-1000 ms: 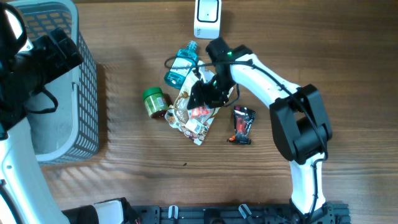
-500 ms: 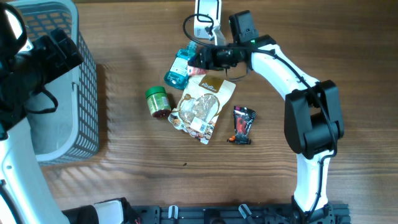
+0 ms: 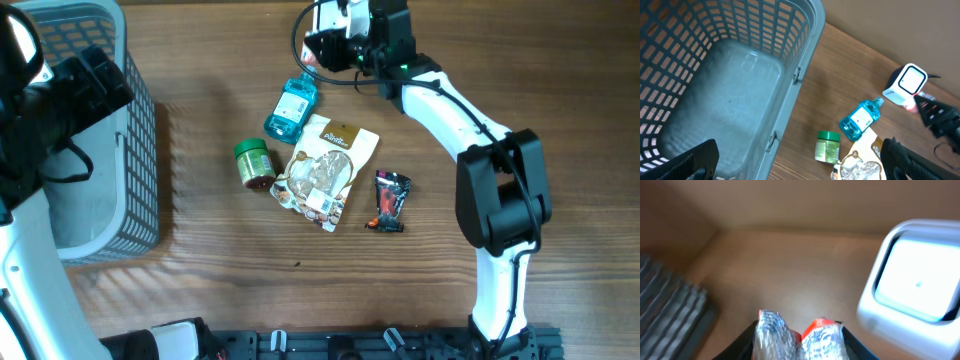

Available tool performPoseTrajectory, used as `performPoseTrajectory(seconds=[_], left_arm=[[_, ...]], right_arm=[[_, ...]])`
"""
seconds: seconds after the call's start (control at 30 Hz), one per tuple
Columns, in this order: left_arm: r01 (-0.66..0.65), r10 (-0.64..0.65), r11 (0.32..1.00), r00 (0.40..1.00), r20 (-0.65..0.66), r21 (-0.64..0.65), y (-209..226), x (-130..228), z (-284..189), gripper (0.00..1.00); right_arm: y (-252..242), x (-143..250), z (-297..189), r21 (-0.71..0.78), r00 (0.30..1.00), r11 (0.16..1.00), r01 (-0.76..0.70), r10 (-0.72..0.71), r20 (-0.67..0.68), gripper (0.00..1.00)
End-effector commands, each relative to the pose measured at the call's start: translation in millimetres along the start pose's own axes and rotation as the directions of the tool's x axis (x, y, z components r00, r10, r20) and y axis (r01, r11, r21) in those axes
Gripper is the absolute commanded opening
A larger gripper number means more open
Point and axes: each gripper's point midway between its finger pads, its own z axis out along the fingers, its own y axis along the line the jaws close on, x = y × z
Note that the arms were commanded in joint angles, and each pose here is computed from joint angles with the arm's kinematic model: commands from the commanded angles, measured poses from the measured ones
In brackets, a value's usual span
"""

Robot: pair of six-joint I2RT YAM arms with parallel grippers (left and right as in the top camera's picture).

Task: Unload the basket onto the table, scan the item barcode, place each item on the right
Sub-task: 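Raise the red packet with the right gripper up to the scanner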

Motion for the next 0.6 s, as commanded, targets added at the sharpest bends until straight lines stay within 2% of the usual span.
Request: performPoseTrajectory(seconds=[0.0, 0.1, 0.17, 0.27, 0.37, 0.57], left_arm=[[0.007, -0.007, 1.0, 1.0, 0.005, 0.001, 0.8, -2.7, 0.3, 1.0], [0.008, -0.008, 1.0, 1.0, 0.005, 0.001, 0.8, -2.7, 0.3, 1.0], [0.007, -0.007, 1.0, 1.0, 0.005, 0.001, 0.9, -2.7, 0.3, 1.0], [0.008, -0.008, 1.0, 1.0, 0.005, 0.001, 0.9, -2.7, 0.3, 1.0], [0.008, -0.008, 1.0, 1.0, 0.005, 0.001, 0.9, -2.7, 0.3, 1.0], [0.008, -0.008, 1.0, 1.0, 0.005, 0.001, 0.8, -2.7, 0.3, 1.0]], right_arm=[[-17.2, -54.8, -11.0, 0.212, 0.971, 0.972, 0.098, -0.14, 0.194, 0.38], [-17.6, -68.1, -6.3, 0.212, 0.943, 0.968, 0.131, -0.188, 0.275, 0.39], [-29.1, -73.5, -2.3, 0.264, 0.918, 0.954, 0.14, -0.225, 0.327, 0.39], [-35.4, -70.3, 8.5, 0.259, 0.894, 0.954, 0.149, -0.242, 0.377, 0.4], [-44.0, -60.4, 18.9, 0.264, 0.883, 0.951, 0.161, -0.258, 0.392, 0.46], [-55.3, -50.1, 28.6, 0.279, 0.868, 0.947, 0.16, -0.269, 0.417, 0.41]])
